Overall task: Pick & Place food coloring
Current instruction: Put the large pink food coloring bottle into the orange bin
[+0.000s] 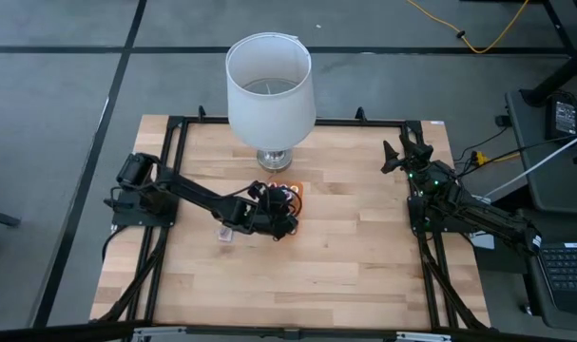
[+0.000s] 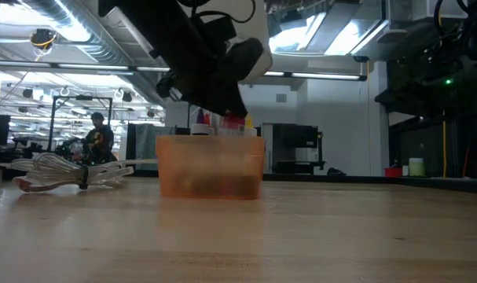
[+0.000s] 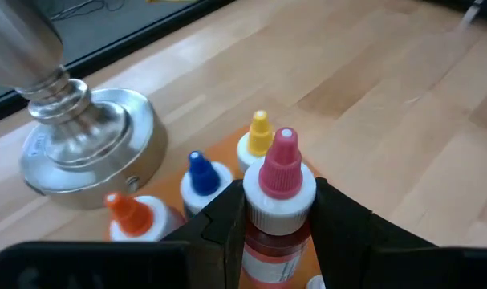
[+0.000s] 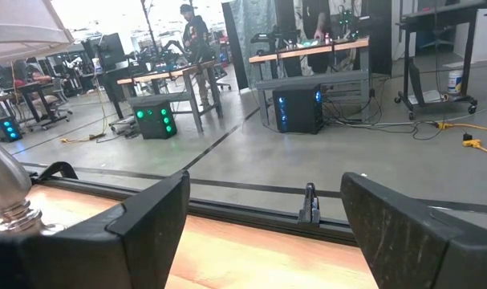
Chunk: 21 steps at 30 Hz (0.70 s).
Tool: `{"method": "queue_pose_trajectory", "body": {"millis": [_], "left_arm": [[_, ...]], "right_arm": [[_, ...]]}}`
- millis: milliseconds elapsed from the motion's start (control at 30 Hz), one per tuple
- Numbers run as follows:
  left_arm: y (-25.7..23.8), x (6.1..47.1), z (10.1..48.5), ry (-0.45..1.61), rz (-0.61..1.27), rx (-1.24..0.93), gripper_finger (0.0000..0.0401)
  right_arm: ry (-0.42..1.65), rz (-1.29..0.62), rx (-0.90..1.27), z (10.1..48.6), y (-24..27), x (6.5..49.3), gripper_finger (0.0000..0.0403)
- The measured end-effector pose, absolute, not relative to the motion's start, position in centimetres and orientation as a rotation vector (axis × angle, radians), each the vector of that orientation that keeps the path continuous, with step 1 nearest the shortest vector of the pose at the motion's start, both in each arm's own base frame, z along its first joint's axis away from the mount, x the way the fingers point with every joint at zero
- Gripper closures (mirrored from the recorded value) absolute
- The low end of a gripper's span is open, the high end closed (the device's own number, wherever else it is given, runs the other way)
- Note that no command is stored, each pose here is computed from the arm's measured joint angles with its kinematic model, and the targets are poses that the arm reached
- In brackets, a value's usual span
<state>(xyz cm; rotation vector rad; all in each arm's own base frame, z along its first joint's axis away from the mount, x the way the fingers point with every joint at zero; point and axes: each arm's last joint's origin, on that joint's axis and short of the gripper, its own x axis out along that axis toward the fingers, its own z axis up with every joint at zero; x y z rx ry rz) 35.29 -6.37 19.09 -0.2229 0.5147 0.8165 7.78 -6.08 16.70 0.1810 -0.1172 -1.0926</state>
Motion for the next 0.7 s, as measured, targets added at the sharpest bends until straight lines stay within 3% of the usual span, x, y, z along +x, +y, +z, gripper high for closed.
{"method": "queue_pose_trajectory", "body": {"millis": [700], "left_arm": [[-6.8, 35.8, 17.0, 0.496, 0.865, -0.257, 0.0293]], "right_arm": [[-0.117, -1.093, 0.181, 16.7, -6.1, 7.8, 0.0079]]}}
